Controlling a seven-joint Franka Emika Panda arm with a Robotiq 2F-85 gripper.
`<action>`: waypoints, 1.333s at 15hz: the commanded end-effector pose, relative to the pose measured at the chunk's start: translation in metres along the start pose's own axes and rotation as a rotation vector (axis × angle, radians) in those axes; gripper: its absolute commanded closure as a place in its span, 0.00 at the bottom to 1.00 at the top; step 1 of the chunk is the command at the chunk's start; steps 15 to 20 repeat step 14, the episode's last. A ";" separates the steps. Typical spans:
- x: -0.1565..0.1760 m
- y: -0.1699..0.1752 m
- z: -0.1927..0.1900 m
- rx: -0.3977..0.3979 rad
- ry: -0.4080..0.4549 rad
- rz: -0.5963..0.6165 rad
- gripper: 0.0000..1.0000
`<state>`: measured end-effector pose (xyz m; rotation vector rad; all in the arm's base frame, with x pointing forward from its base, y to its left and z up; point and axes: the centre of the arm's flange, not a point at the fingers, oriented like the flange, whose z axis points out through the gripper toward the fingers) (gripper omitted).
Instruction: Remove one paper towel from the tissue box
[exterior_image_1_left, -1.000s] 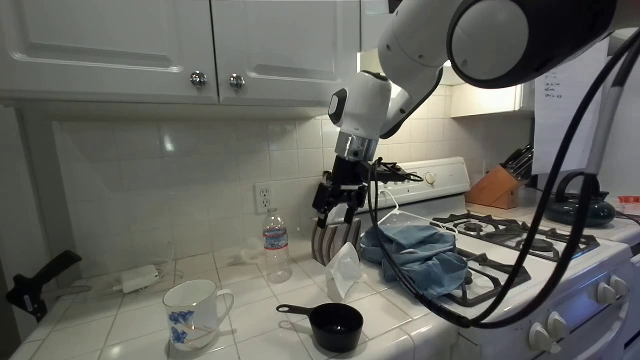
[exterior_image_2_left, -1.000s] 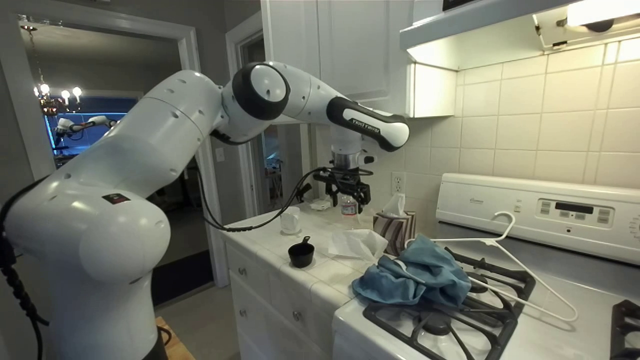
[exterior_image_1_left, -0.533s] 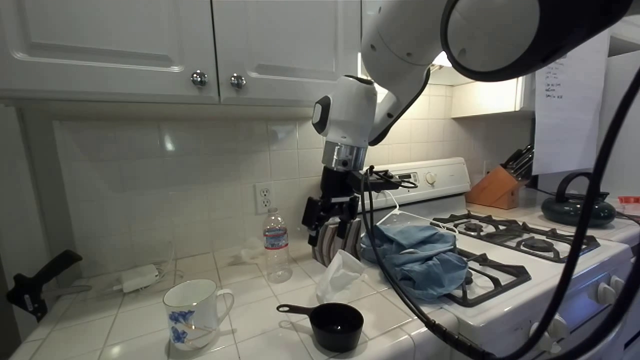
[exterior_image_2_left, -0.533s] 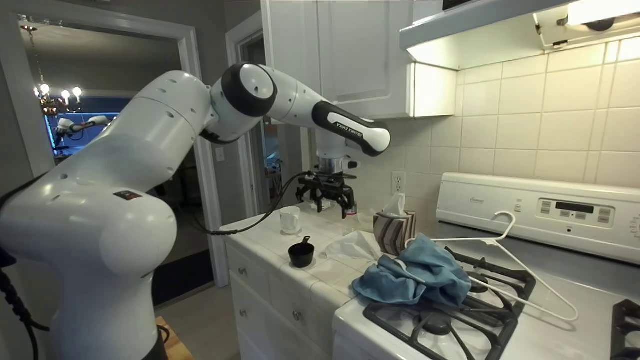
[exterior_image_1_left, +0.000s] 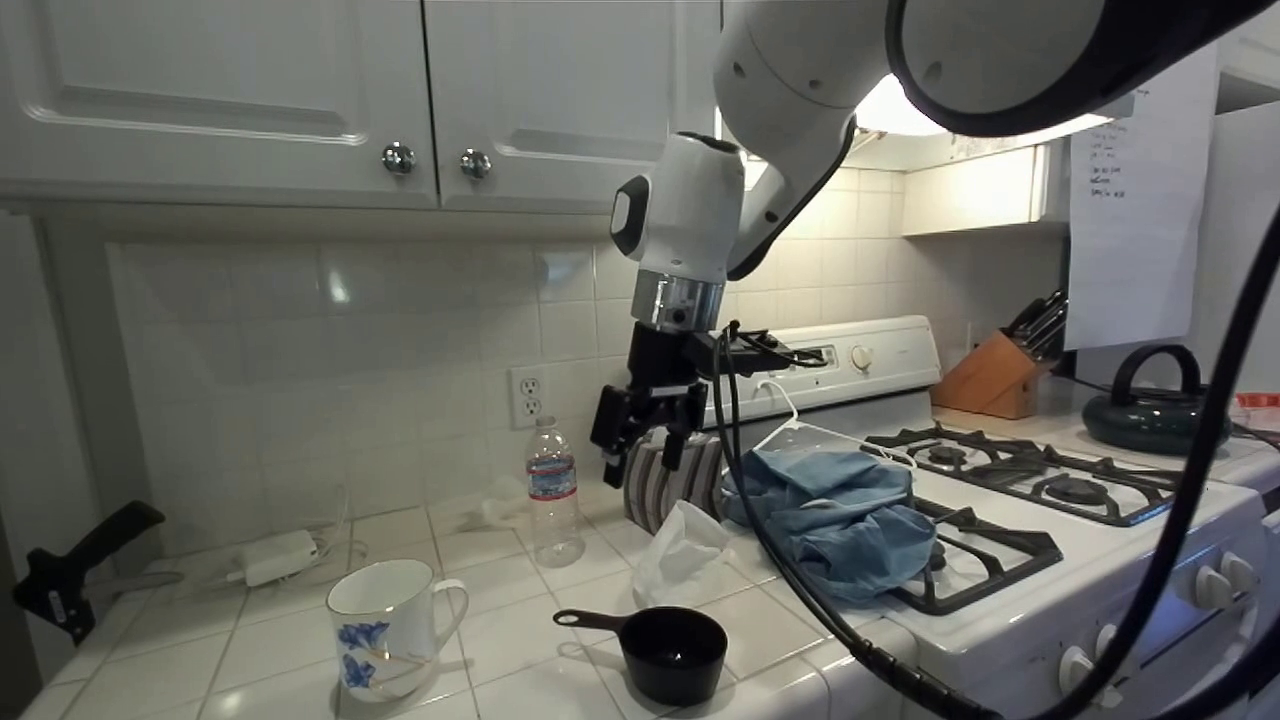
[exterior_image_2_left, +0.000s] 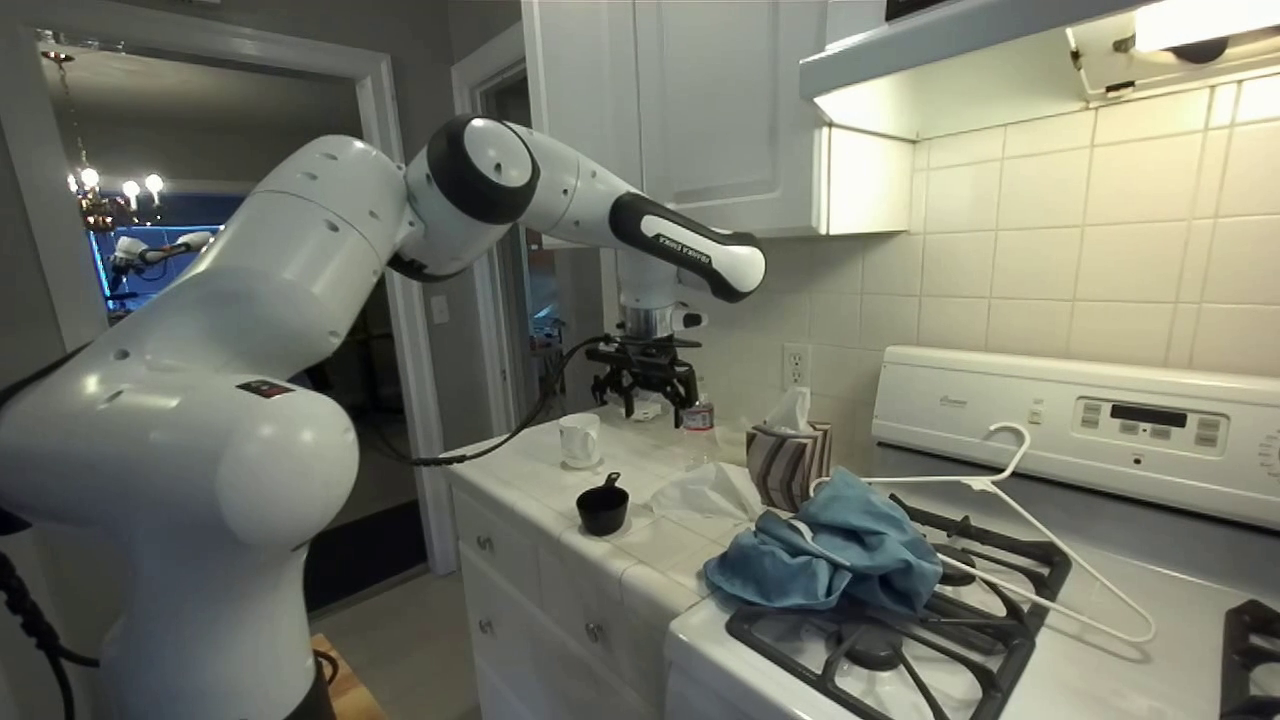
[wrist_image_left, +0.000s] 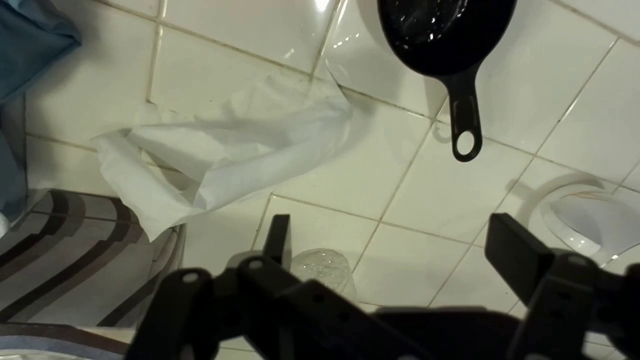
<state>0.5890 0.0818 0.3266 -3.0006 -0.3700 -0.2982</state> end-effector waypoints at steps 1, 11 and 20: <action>-0.007 -0.051 0.015 -0.022 -0.072 -0.054 0.00; -0.097 -0.188 0.045 -0.089 -0.205 -0.076 0.00; -0.088 -0.182 0.044 -0.088 -0.186 -0.119 0.00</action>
